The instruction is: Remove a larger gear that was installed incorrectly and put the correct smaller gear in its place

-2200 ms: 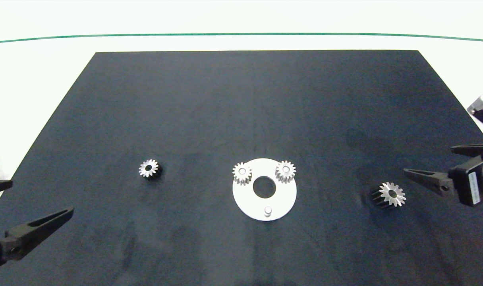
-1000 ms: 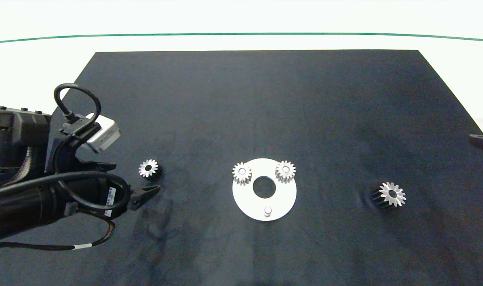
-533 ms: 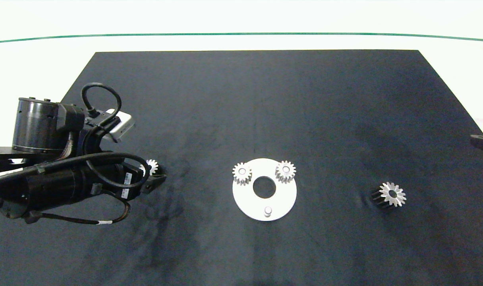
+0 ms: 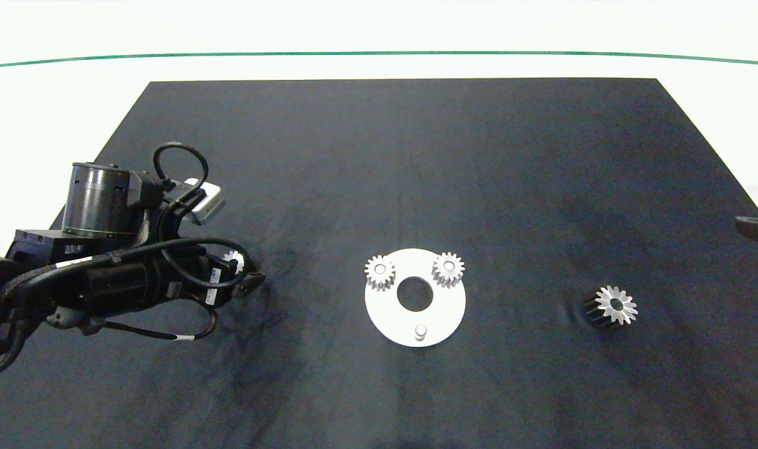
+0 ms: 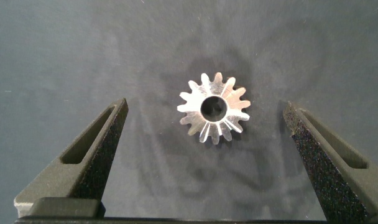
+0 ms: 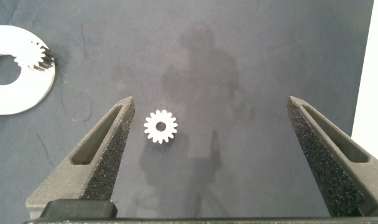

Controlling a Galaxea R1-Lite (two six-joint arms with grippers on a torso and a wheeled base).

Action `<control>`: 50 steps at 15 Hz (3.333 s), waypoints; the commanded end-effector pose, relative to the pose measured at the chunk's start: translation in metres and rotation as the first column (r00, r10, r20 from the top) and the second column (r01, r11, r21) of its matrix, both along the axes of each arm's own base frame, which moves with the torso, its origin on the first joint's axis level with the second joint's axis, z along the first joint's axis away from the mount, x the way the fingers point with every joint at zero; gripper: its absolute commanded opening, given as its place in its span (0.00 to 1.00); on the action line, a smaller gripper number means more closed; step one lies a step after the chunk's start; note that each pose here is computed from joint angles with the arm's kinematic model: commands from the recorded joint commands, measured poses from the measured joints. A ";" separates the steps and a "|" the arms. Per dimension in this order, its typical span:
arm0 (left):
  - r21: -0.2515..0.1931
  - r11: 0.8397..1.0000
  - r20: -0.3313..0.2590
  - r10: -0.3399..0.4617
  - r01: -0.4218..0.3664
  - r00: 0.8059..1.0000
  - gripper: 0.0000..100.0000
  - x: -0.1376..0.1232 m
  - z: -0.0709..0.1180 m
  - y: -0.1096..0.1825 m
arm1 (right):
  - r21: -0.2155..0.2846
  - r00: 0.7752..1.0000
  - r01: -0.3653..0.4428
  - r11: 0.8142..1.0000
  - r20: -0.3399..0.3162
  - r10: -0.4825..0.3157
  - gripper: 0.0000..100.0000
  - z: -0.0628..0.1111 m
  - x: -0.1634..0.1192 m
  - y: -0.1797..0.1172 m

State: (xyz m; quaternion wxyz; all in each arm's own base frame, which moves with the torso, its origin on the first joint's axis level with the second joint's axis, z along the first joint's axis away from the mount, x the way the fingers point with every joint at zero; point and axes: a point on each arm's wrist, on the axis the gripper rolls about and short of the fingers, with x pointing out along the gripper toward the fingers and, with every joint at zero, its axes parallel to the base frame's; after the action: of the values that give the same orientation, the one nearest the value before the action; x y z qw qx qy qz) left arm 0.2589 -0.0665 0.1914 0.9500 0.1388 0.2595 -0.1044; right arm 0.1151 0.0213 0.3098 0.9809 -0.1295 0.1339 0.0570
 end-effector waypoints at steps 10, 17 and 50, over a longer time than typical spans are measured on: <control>0.004 1.000 -0.021 0.005 -0.005 1.000 1.00 0.011 -0.006 -0.002 | 0.006 1.000 -0.002 1.000 -0.003 0.002 1.00 0.000 0.000 0.000; 0.004 1.000 -0.021 0.007 -0.007 1.000 0.89 0.011 -0.006 -0.002 | 0.005 1.000 -0.002 1.000 -0.007 0.002 1.00 -0.002 -0.001 0.000; 0.008 1.000 -0.042 0.008 -0.007 0.999 0.23 0.014 -0.012 -0.003 | 0.005 1.000 -0.002 1.000 -0.007 0.002 1.00 -0.002 -0.001 0.000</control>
State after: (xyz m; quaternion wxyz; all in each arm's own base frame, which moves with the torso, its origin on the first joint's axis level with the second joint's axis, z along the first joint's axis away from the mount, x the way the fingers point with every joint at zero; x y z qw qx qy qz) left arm 0.2723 -0.0690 0.1812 0.9452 0.1383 0.2775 -0.1025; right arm 0.1132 0.0212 0.3078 0.9810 -0.1261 0.1350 0.0585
